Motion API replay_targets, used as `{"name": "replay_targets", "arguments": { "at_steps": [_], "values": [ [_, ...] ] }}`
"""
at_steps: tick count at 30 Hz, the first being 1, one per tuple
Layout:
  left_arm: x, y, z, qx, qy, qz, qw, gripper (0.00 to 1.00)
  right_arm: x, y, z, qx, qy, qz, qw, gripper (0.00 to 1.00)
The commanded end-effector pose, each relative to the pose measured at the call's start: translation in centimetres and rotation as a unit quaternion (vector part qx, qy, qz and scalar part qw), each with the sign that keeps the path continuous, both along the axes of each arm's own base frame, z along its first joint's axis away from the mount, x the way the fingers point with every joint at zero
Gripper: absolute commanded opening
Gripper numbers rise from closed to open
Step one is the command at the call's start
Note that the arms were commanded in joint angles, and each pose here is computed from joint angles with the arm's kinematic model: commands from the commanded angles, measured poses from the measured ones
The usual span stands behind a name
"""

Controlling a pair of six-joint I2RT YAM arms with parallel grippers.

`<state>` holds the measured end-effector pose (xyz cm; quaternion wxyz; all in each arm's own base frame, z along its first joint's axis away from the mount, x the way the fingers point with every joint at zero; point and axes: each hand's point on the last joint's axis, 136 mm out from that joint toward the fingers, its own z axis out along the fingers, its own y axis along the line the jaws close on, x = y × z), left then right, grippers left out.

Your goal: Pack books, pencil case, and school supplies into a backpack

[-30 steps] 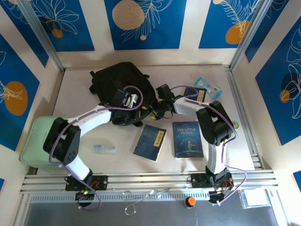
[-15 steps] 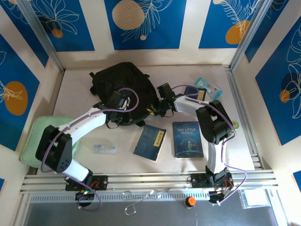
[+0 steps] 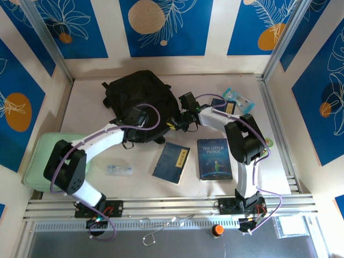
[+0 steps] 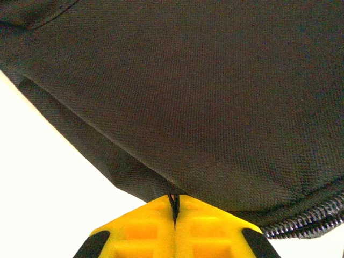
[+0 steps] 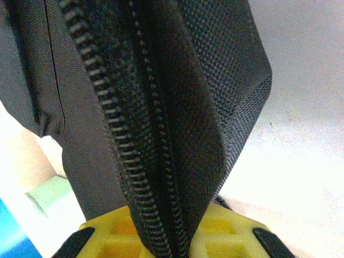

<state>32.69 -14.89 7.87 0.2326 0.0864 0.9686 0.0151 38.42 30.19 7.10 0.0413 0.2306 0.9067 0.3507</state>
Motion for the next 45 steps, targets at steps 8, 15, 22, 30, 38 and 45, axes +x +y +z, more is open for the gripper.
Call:
{"name": "replay_targets", "arguments": {
  "at_steps": [8,15,22,30,38,45],
  "values": [
    [-0.7,1.8,0.8,0.023,0.025,0.001,0.999,0.0,2.5,-2.3,0.5,-0.031,-0.032,-0.025,0.999,0.11],
    [-0.3,-4.1,6.2,-0.127,-0.012,-0.074,0.989,0.0,2.8,-2.7,-0.2,-0.041,-0.03,-0.03,0.998,0.11],
    [0.3,-2.7,6.4,-0.094,-0.026,-0.052,0.994,0.0,4.2,-4.3,-0.1,-0.066,-0.035,-0.046,0.996,0.11],
    [-0.3,3.0,0.4,0.032,0.028,0.045,0.998,0.0,4.0,-5.3,-0.5,-0.092,-0.035,-0.051,0.994,0.1],
    [1.3,2.5,-1.1,0.034,0.04,0.047,0.998,0.0,4.1,-5.3,0.0,-0.09,-0.043,-0.05,0.994,0.1],
    [2.5,4.5,-1.7,0.043,0.043,0.068,0.996,0.0,4.5,-6.6,1.1,-0.094,-0.058,-0.055,0.992,0.1]
  ]
}}
